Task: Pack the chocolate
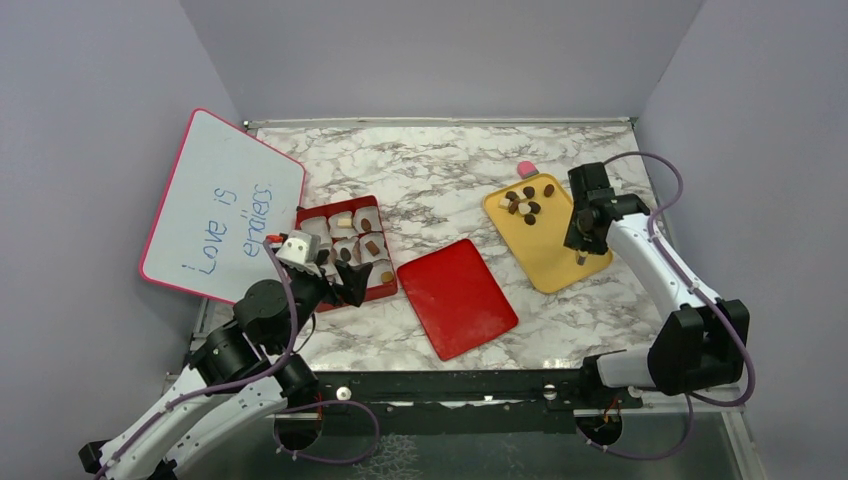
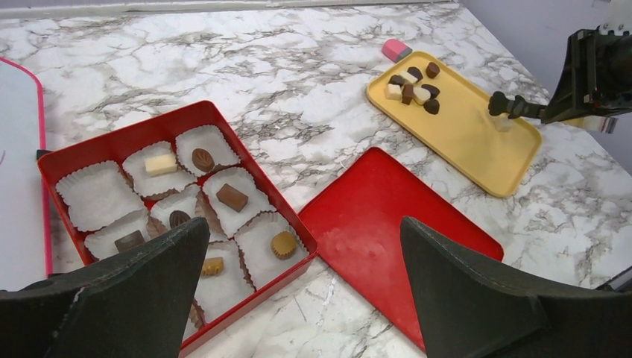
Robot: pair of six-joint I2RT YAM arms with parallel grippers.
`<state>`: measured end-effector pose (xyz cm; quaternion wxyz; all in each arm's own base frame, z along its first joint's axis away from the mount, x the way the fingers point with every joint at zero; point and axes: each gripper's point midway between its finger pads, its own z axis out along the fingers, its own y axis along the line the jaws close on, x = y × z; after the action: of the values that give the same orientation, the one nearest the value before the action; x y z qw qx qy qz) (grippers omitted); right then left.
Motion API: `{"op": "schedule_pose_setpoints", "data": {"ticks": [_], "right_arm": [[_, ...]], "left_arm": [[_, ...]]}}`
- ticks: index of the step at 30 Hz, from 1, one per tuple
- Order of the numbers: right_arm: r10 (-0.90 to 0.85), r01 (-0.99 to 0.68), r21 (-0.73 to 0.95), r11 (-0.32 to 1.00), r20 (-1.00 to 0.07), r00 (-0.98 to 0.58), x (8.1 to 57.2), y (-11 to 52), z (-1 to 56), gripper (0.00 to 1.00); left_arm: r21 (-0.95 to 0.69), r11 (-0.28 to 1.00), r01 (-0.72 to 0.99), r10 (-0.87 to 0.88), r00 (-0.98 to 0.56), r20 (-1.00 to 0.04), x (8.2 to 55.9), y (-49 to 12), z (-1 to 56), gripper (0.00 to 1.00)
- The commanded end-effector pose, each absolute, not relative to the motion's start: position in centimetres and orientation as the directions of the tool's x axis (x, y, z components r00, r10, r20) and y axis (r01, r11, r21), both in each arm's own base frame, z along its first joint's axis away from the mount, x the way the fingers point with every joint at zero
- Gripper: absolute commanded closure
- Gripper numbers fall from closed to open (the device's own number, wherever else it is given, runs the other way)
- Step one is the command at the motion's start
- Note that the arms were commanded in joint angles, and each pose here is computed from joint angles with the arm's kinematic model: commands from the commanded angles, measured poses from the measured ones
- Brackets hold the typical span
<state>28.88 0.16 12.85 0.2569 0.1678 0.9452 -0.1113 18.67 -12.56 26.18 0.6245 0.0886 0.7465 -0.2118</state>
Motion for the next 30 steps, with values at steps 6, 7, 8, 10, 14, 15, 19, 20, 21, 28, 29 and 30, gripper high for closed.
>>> {"op": "schedule_pose_setpoints", "data": {"ticks": [6, 7, 8, 10, 14, 15, 19, 20, 21, 28, 29, 30], "right_arm": [[0.279, 0.399, -0.130, 0.908, -0.524, -0.805, 27.1, -0.6, 13.1, 0.59], [0.280, 0.398, -0.126, 0.908, -0.524, -0.804, 27.1, -0.6, 13.1, 0.59], [0.280, 0.397, -0.122, 0.910, -0.525, -0.804, 27.0, -0.5, 13.2, 0.59], [0.284, 0.393, -0.109, 0.913, -0.522, -0.804, 27.1, -0.2, 13.1, 0.60], [0.289, 0.377, -0.082, 0.923, -0.499, -0.817, 27.1, 0.5, 12.3, 0.59], [0.289, 0.372, -0.077, 0.925, -0.495, -0.820, 27.2, 0.6, 12.2, 0.60], [0.287, 0.361, -0.061, 0.931, -0.489, -0.824, 27.4, 1.0, 12.3, 0.60], [0.285, 0.356, -0.054, 0.933, -0.490, -0.824, 27.6, 1.2, 12.4, 0.60], [0.284, 0.352, -0.050, 0.935, -0.491, -0.824, 27.6, 1.3, 12.4, 0.60], [0.268, 0.357, -0.109, 0.928, -0.470, -0.841, 27.6, 0.5, 11.5, 0.60], [0.266, 0.358, -0.119, 0.926, -0.468, -0.843, 27.6, 0.4, 11.4, 0.60], [0.264, 0.358, -0.123, 0.926, -0.467, -0.844, 27.6, 0.3, 11.3, 0.60]], "left_arm": [[-0.222, 0.872, 0.436, -0.167, -0.161, -0.973, 18.1, -12.5, 27.4, 0.01], [-0.224, 0.872, 0.436, -0.169, -0.163, -0.972, 18.1, -12.5, 27.4, 0.01], [-0.224, 0.871, 0.437, -0.170, -0.160, -0.972, 18.0, -12.5, 27.4, 0.01], [-0.225, 0.873, 0.433, -0.173, -0.157, -0.972, 18.1, -12.4, 27.5, 0.01], [-0.225, 0.874, 0.432, -0.173, -0.156, -0.972, 18.1, -12.4, 27.5, 0.01], [-0.225, 0.874, 0.430, -0.174, -0.156, -0.972, 18.1, -12.3, 27.5, 0.01], [-0.227, 0.876, 0.426, -0.178, -0.151, -0.972, 18.1, -12.2, 27.6, 0.01], [-0.226, 0.877, 0.424, -0.178, -0.152, -0.972, 18.1, -12.2, 27.6, 0.01], [-0.227, 0.877, 0.423, -0.178, -0.153, -0.972, 18.1, -12.2, 27.6, 0.01], [-0.230, 0.880, 0.416, -0.186, -0.143, -0.972, 18.1, -11.9, 27.7, 0.01], [-0.230, 0.881, 0.414, -0.187, -0.142, -0.972, 18.1, -11.8, 27.7, 0.01], [-0.231, 0.881, 0.413, -0.189, -0.140, -0.972, 18.1, -11.8, 27.8, 0.01]]}}
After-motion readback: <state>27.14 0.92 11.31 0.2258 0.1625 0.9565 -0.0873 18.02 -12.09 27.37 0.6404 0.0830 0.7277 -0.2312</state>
